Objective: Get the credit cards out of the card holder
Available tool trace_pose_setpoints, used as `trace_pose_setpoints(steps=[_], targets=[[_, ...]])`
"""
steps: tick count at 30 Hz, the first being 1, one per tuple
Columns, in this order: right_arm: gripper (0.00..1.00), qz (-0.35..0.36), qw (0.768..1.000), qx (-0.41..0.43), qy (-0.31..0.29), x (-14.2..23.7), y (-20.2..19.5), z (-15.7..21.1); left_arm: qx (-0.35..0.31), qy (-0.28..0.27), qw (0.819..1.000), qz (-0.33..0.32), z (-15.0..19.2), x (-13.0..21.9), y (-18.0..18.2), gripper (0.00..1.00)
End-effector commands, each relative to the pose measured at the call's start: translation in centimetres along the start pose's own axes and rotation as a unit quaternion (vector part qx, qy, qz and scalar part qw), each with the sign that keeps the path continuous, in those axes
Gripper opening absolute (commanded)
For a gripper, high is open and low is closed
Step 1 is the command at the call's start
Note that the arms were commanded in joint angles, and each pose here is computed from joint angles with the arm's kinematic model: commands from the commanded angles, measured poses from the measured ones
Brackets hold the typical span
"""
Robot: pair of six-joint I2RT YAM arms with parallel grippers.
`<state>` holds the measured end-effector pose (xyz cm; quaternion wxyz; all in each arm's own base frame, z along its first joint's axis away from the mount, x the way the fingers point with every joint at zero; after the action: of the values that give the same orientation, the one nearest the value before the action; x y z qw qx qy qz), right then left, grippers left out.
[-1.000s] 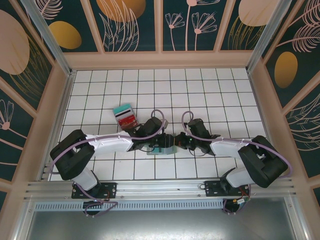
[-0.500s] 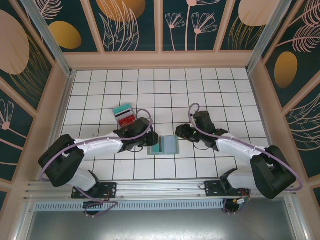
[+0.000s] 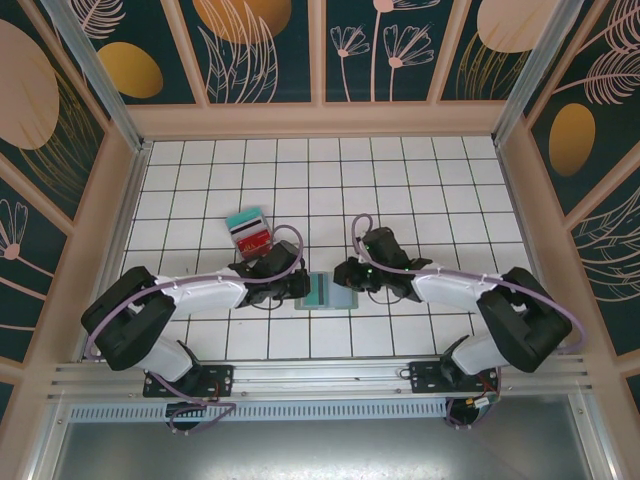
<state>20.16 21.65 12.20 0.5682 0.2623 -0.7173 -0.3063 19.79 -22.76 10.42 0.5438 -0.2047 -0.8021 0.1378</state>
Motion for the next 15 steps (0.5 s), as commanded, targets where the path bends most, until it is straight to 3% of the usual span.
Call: trace_pose_setpoints(steps=[1, 15], targets=[[0.14, -0.034, 0.999, 0.003, 0.008, -0.8, 1.3, -0.2, -0.006, 0.01, 1.0, -0.003, 0.4, -0.5, 0.4, 0.11], [0.18, -0.028, 0.998, -0.011, 0.047, -2.8, 0.1, 0.4, 0.002, 0.025, 0.999, -0.022, 1.2, -0.8, 1.3, 0.07]])
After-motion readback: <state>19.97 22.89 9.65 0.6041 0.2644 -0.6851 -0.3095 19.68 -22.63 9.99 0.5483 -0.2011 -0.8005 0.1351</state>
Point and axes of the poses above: each hand's point on the last joint's axis, 136 mm out from that joint toward the fingers, its own x axis back along the fingers, its own y axis along the line the jaws close on, z = x × y, the point moved 9 cm from there along x, back along the fingers, and after that the axes turned 4 degrees about -x, right-handed, at the moved point
